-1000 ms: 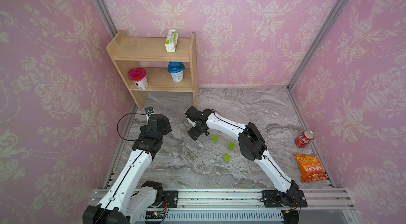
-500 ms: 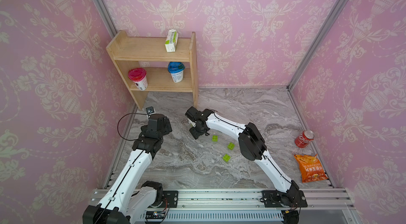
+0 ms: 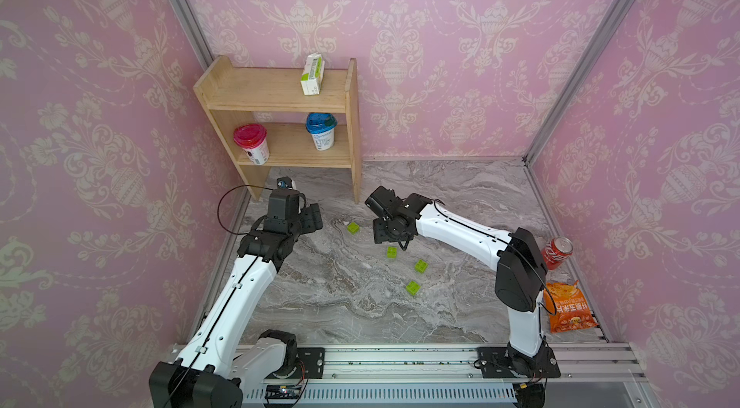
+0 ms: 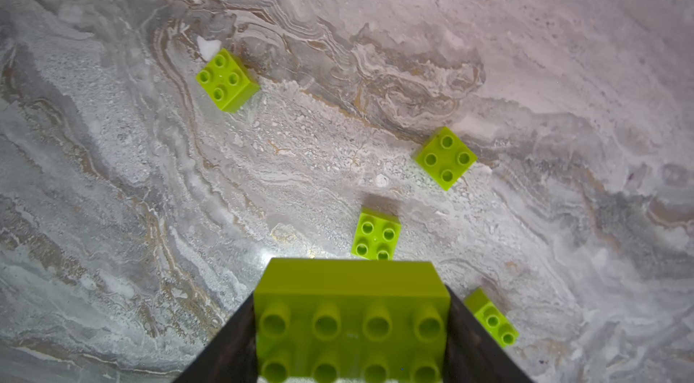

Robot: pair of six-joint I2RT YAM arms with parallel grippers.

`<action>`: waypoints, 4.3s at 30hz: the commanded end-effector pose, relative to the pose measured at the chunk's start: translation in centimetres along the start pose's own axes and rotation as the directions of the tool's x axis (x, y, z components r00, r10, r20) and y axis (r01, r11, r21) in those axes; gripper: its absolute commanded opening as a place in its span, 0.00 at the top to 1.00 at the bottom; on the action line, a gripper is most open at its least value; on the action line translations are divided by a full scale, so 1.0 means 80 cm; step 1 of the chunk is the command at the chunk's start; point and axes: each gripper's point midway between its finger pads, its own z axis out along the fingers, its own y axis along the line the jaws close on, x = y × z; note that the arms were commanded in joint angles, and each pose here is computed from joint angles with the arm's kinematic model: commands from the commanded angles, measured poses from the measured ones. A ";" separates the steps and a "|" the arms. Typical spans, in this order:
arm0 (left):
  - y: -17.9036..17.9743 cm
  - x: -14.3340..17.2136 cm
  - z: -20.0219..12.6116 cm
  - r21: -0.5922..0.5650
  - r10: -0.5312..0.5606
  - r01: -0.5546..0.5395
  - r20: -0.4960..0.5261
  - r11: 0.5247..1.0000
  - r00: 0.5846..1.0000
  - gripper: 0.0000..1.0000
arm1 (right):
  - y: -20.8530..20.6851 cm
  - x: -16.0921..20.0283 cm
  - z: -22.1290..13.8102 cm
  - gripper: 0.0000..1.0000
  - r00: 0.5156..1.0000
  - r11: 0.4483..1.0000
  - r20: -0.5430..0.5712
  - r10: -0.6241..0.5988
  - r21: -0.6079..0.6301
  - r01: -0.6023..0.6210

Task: Assemble the letter v with lego
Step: Assemble the lego brick with the lego brick, then pick up the lego brick from the center of the board.

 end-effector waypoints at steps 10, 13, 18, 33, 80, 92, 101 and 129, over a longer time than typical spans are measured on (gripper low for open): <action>0.002 0.008 -0.001 0.006 0.039 -0.039 0.032 0.999 0.999 0.11 | -0.017 0.038 0.064 1.00 0.972 0.971 -0.057 0.230 0.081 -0.225; 0.003 0.012 -0.001 0.004 0.042 -0.042 0.027 0.999 0.999 0.11 | -0.017 0.041 0.068 1.00 0.969 0.968 -0.058 0.241 0.092 -0.235; 0.002 0.012 -0.001 0.008 0.042 -0.043 0.030 0.999 0.999 0.11 | -0.026 0.045 0.074 1.00 0.969 0.964 -0.063 0.239 0.133 -0.230; 0.003 0.011 -0.002 0.007 0.043 -0.043 0.042 0.999 0.998 0.11 | -0.031 0.063 0.092 1.00 0.973 0.967 -0.133 0.187 0.198 -0.159; 0.003 0.007 -0.007 0.015 0.037 -0.038 0.069 0.999 0.997 0.11 | -0.052 0.102 0.114 1.00 0.964 0.947 -0.263 0.046 0.320 0.042; 0.004 -0.001 -0.013 0.003 0.034 -0.034 0.073 0.999 0.997 0.12 | -0.051 0.109 0.095 0.84 0.959 0.984 -0.281 0.031 0.179 0.021; 0.002 -0.004 -0.019 0.010 0.016 -0.016 0.062 1.000 0.998 0.12 | -0.038 0.071 0.053 0.26 0.975 0.995 -0.222 0.032 0.103 -0.009; -0.011 0.024 -0.008 0.037 -0.076 0.075 0.009 0.996 0.997 0.14 | -0.070 -0.034 0.100 0.35 0.808 0.835 -0.211 -0.551 -0.130 0.535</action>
